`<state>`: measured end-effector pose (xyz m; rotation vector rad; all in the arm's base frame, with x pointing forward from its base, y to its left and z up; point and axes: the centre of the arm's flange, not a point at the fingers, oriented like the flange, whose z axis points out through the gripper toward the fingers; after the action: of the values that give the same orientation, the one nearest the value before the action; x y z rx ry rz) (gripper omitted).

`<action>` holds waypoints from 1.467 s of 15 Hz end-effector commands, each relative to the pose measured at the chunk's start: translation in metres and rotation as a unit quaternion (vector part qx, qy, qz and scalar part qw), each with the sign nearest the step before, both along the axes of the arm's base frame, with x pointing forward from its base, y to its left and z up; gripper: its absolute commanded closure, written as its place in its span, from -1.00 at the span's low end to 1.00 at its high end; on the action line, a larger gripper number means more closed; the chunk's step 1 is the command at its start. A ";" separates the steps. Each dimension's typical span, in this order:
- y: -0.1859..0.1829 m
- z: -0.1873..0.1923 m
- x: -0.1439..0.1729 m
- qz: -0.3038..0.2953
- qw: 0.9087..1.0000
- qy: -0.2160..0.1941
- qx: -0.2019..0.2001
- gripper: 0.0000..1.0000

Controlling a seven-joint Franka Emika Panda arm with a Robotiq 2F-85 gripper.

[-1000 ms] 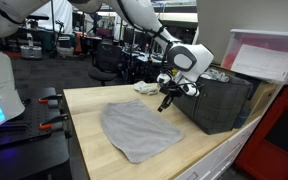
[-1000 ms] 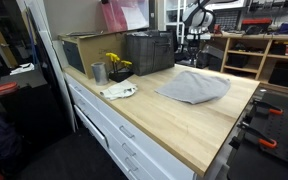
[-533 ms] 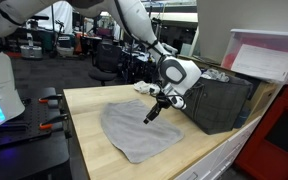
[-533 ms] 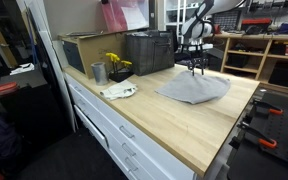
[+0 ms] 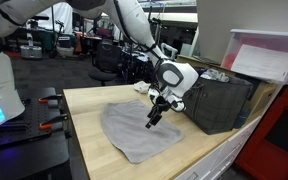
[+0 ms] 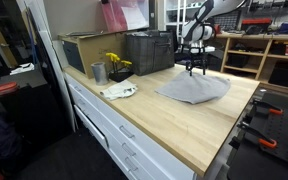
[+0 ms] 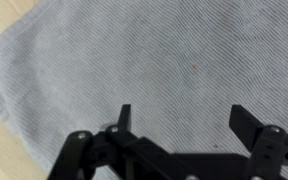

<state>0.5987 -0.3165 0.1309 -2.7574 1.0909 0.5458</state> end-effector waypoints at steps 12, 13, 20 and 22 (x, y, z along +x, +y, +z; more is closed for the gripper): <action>0.042 0.092 -0.070 0.155 0.986 0.013 0.055 -1.00; 0.040 0.094 -0.067 0.150 0.988 0.007 0.043 -1.00; 0.104 0.170 -0.050 0.172 0.971 -0.167 -0.003 -1.00; 0.118 0.195 -0.058 0.178 0.967 -0.183 0.011 -1.00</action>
<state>0.5745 -0.2220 0.2863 -2.9219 0.5602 0.1535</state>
